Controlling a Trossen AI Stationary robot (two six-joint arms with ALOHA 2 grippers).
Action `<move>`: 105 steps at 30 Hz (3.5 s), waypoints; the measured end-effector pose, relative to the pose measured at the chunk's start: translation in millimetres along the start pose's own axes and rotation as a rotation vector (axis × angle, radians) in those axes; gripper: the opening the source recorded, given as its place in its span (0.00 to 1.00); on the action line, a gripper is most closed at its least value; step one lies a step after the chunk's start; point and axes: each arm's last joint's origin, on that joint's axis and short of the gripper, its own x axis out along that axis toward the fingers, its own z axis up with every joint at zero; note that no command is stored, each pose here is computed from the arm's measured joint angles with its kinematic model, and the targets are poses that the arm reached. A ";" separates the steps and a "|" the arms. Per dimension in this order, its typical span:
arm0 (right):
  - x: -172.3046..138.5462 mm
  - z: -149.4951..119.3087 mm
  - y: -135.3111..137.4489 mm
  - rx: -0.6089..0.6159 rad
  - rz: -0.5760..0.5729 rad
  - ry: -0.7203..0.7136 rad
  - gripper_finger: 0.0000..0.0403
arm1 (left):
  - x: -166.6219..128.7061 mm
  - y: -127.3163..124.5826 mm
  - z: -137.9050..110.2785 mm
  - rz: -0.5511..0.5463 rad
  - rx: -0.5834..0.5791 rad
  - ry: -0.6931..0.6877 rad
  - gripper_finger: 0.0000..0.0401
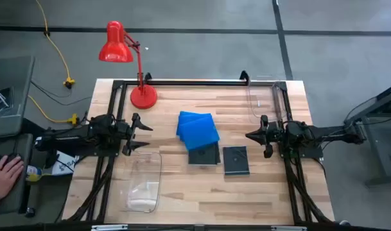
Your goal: Pick & place jewel cases by type
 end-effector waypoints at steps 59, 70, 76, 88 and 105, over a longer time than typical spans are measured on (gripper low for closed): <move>0.0 0.0 0.0 0.000 0.000 0.000 0.00 | 0.0 0.0 0.0 0.000 0.000 0.000 0.73; 0.0 0.1 0.0 0.000 0.000 0.000 0.00 | 0.0 0.3 0.0 0.011 0.000 0.000 0.73; 0.0 -0.1 0.0 0.000 0.000 0.001 0.00 | -0.1 1.6 0.0 0.055 0.000 0.001 0.73; 0.0 0.1 0.0 0.000 0.000 0.000 0.00 | -0.7 6.0 1.3 0.210 -0.013 -0.014 0.73; 0.0 0.1 0.0 0.000 0.000 0.000 0.00 | -3.1 9.3 17.3 0.333 -0.029 -0.186 0.73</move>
